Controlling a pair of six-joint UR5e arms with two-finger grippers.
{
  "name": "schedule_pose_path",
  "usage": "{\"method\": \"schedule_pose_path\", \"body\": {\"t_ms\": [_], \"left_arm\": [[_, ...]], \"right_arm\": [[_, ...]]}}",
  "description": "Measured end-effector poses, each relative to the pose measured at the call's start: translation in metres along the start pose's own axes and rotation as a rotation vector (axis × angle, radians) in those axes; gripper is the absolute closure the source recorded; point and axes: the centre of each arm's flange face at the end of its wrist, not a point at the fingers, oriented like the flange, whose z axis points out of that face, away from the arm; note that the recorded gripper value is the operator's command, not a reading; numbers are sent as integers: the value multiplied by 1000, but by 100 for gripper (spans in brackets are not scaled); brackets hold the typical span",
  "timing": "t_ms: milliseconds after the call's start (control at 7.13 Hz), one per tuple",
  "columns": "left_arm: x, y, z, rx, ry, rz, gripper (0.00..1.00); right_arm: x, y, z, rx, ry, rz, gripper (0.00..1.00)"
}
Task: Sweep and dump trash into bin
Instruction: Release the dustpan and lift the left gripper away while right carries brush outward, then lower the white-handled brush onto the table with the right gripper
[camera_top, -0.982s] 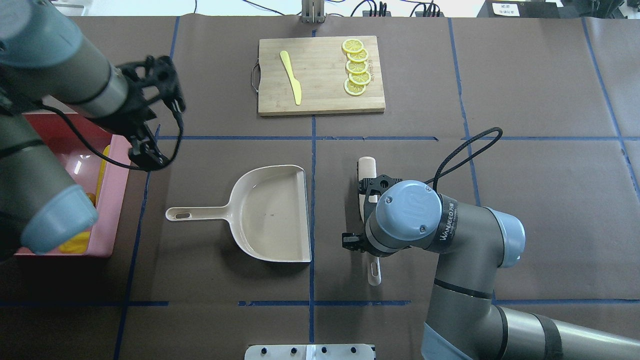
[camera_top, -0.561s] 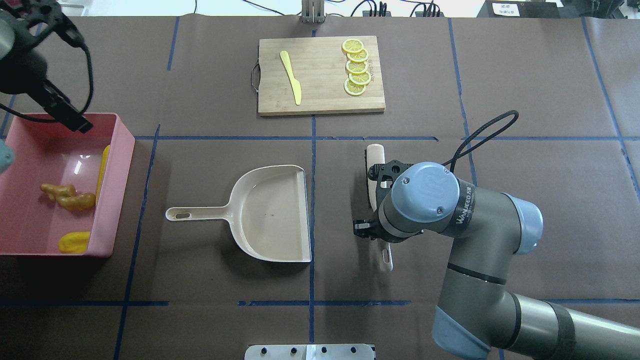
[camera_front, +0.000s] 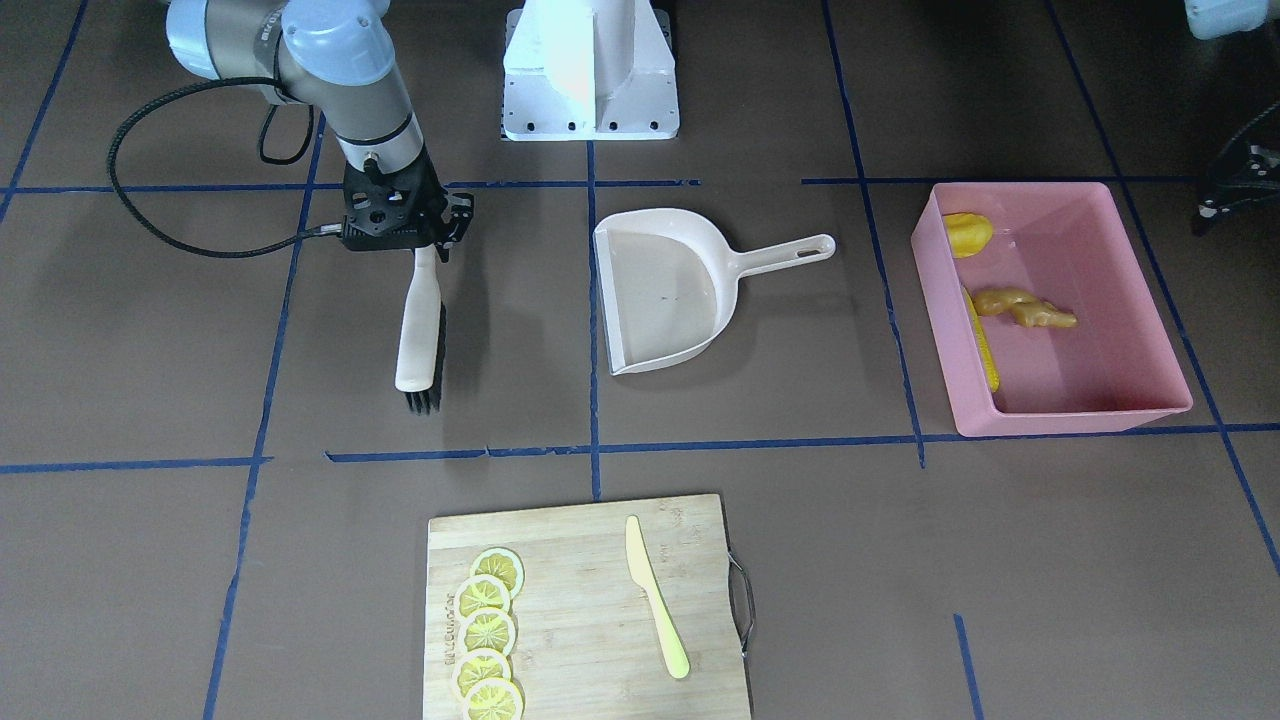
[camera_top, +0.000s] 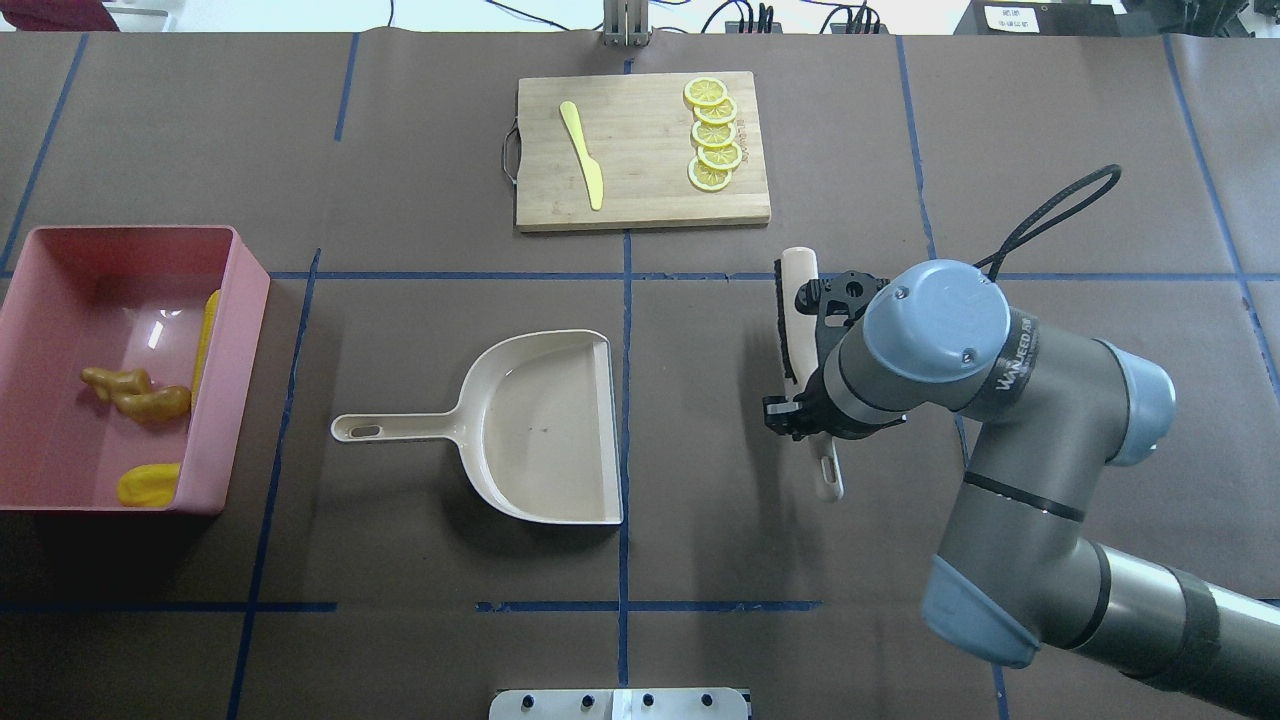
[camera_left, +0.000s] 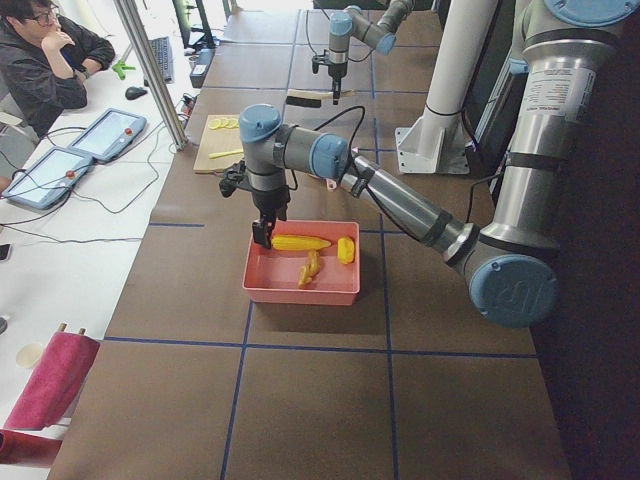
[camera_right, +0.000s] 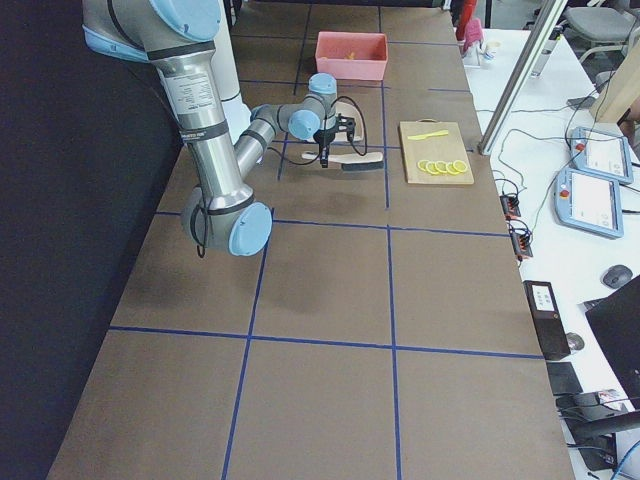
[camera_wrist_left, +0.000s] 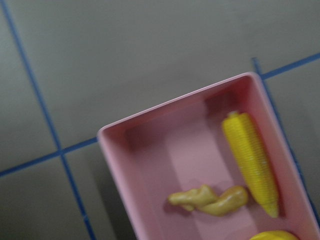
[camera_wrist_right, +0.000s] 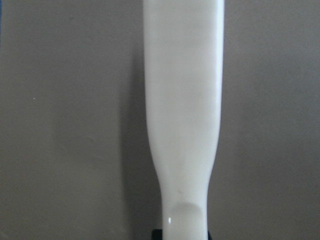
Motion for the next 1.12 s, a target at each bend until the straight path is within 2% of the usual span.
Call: {"method": "schedule_pose_path", "body": {"t_ms": [140,421,842,1122], "left_arm": [[-39,10,10,-21,32,-62,0],[-100,25,25,-43,51,-125,0],[-131,46,31,-47,56,-104,0],[-133,49,32,-48,58,-101,0]], "right_arm": [[30,-6,-7,1,15,-29,100],[106,-18,-19,3,63,-89,100],[231,-28,-35,-11,137,-166,100],[314,-6,-32,-8,105,-168,100]]}}
